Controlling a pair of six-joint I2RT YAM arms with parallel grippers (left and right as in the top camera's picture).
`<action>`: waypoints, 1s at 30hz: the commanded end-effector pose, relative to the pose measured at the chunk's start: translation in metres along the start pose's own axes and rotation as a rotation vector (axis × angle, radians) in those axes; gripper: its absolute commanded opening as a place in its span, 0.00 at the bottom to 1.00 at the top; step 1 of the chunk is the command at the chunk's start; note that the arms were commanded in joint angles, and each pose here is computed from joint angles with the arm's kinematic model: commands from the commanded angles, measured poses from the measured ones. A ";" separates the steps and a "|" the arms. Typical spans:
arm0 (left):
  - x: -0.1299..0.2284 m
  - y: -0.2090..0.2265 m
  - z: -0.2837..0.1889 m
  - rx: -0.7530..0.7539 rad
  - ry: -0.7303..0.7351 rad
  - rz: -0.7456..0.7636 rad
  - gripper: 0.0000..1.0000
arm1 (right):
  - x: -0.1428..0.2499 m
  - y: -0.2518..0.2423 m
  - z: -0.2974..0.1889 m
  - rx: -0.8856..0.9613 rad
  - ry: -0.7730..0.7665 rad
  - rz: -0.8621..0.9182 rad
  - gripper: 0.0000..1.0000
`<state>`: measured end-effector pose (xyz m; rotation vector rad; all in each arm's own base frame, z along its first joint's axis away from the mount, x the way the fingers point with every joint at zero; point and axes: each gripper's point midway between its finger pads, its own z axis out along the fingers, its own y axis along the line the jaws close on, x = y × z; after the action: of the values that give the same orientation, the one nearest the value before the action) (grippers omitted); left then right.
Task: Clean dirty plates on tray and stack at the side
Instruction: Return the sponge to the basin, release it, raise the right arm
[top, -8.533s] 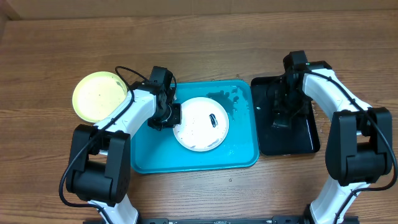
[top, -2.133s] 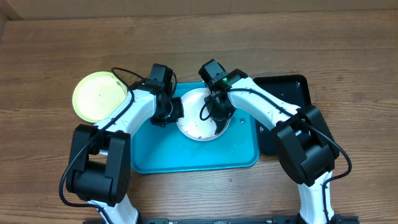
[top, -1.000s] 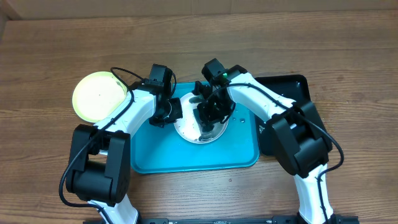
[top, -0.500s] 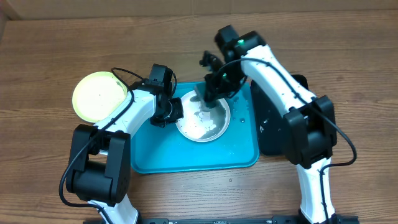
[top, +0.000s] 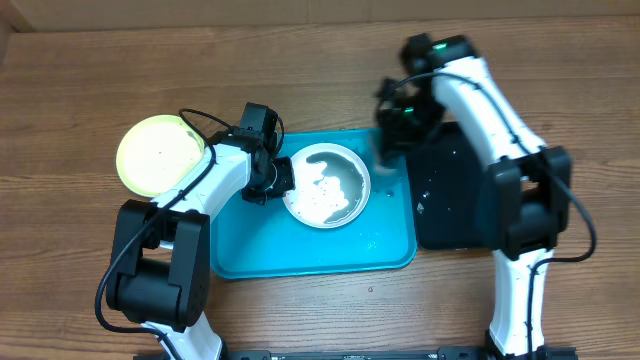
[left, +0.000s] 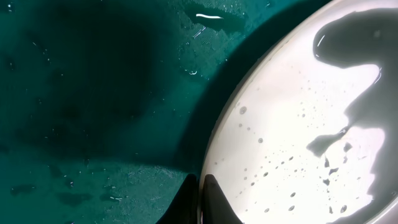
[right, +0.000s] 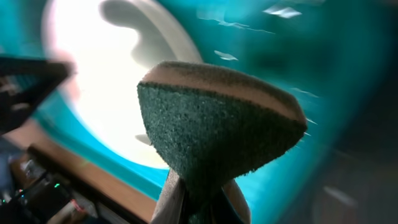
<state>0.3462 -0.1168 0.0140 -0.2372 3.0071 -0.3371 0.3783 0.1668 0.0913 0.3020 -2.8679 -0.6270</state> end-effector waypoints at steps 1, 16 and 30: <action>0.006 0.000 0.007 -0.001 0.024 0.015 0.04 | 0.006 -0.051 -0.031 0.146 -0.036 0.108 0.04; 0.006 0.000 0.007 -0.005 0.023 0.016 0.05 | 0.022 -0.126 -0.040 0.361 -0.024 0.313 0.04; 0.006 0.000 0.007 -0.005 0.023 0.016 0.04 | 0.025 -0.145 -0.017 0.405 -0.010 0.315 0.70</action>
<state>0.3461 -0.1173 0.0140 -0.2369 3.0076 -0.3416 0.3762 0.0311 0.0356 -0.1082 -2.8950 -0.0366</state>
